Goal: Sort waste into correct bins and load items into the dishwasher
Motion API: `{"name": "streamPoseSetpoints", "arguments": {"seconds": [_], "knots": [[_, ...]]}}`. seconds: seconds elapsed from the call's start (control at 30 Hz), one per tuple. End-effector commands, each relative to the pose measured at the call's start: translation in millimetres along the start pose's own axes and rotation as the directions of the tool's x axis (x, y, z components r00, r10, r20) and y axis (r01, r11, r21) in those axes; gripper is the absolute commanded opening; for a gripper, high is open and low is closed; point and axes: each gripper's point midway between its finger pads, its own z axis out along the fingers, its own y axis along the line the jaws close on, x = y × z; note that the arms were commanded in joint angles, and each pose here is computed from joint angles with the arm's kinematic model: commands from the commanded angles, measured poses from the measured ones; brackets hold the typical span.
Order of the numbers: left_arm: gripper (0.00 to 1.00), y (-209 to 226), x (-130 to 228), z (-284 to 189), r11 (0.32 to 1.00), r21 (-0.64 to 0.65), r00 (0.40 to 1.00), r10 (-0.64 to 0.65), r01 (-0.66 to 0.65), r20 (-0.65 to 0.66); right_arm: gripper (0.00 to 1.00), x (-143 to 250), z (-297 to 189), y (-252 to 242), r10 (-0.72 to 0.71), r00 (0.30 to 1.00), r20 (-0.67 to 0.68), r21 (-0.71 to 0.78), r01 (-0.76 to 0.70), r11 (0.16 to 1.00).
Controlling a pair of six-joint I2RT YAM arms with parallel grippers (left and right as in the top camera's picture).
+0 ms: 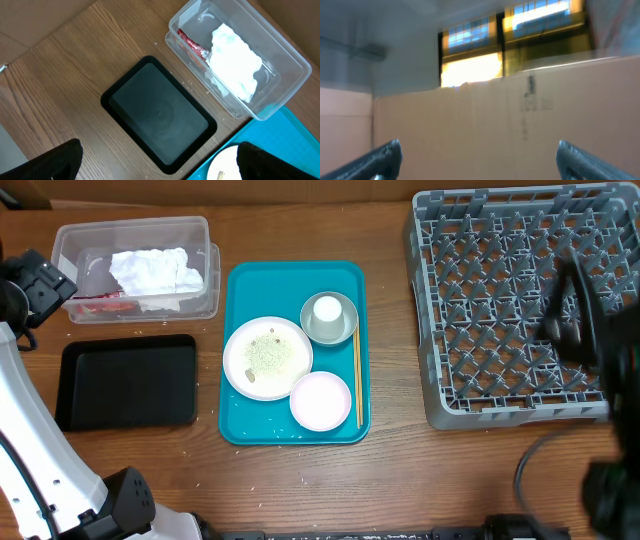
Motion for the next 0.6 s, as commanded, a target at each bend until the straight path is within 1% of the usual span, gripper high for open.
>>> {"name": "streamPoseSetpoints", "arguments": {"seconds": [0.0, 0.07, 0.13, 0.23, 0.27, 0.33, 0.43, 0.53, 0.57], "knots": [[1.0, 2, 0, -4, 1.0, 0.006, 1.0, -0.018, 0.018, 0.008, 1.0, 28, 54, 7, 0.009, 0.976, -0.219, -0.139, -0.041, 0.989], [1.0, 2, 0, -4, 1.0, 0.006, 1.0, -0.018, 0.018, 0.008, 1.0, 54, 81, 12, 0.043, 0.929, -0.367, -0.178, -0.116, 0.977], [1.0, 2, 0, -4, 1.0, 0.006, 1.0, -0.018, 0.018, 0.008, 1.0, 81, 103, 20, 0.065, 0.875, -0.48, -0.194, -0.178, 0.965], [1.0, 2, 0, -4, 1.0, 0.006, 1.0, -0.018, 0.018, 0.008, 1.0, 132, 121, 42, 0.072, 0.763, -0.642, -0.208, -0.264, 0.942], [1.0, 2, 0, -4, 1.0, 0.006, 1.0, -0.018, 0.018, 0.008, 1.0, 153, 122, 51, 0.072, 0.712, -0.699, -0.206, -0.296, 0.933], [1.0, 2, 0, -4, 1.0, 0.006, 1.0, -0.018, 0.018, 0.008, 1.0, 207, 114, 70, 0.063, 0.57, -0.819, -0.184, -0.365, 0.913], [1.0, 2, 0, -4, 1.0, 0.006, 1.0, -0.018, 0.018, 0.008, 1.0, 267, 101, 85, 0.081, 0.4, -0.913, -0.112, -0.437, 0.893], [1.0, 2, 0, -4, 1.0, 0.006, 1.0, -0.018, 0.018, 0.008, 1.0, 320, 84, 98, 0.116, 0.221, -0.968, -0.008, -0.49, 0.872], [1.0, 2, 0, -4, 1.0, 0.006, 1.0, -0.018, 0.018, 0.008, 1.0, 332, 81, 100, 0.113, 0.189, -0.975, 0.006, -0.492, 0.87]]}}
